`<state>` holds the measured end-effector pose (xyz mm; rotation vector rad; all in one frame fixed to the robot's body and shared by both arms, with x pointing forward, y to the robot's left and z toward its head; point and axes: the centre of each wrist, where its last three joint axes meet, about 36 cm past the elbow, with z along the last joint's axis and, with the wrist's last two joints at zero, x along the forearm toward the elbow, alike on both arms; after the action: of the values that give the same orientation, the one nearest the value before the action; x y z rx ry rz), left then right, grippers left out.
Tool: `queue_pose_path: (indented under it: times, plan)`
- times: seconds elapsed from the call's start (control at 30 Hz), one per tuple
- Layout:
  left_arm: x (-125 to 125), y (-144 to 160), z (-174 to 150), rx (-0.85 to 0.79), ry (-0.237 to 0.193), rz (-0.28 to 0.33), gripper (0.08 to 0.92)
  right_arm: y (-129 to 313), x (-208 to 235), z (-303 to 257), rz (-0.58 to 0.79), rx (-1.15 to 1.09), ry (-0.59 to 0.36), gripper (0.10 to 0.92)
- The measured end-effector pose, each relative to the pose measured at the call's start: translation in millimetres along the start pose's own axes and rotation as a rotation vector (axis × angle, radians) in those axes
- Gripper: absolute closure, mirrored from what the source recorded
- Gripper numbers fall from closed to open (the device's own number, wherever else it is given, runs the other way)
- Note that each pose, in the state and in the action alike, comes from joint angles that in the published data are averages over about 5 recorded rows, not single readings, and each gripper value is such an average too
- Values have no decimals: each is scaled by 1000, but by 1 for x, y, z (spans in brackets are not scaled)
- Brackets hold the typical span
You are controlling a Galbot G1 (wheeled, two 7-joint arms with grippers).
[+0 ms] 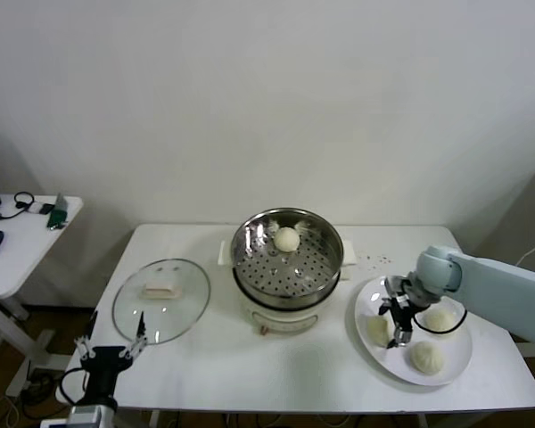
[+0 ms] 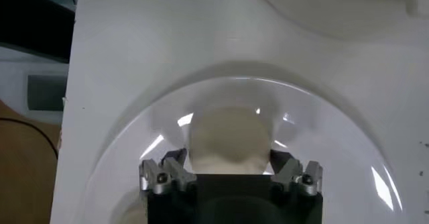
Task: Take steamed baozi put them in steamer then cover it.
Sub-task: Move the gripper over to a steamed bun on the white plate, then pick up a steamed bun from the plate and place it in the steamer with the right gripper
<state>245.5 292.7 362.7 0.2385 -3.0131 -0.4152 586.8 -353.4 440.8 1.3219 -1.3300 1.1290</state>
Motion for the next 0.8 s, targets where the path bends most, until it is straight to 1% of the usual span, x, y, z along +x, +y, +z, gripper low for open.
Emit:
queue_pose_path:
  times: [0.17, 0.43, 0.6, 0.8]
  plan:
    - [0, 0, 0, 0, -2, -1, 177, -2, 3, 0, 2, -9, -9, 319]
    - [0, -1, -1, 3, -5, -2, 177, -6, 23, 3, 21, -38, -36, 327]
    - [0, -2, -3, 5, -8, 5, 177, -17, 58, 6, 48, -51, -55, 327]
    - [-1, -6, -3, 14, -10, 15, 177, -32, 117, -2, 93, -41, -69, 327]
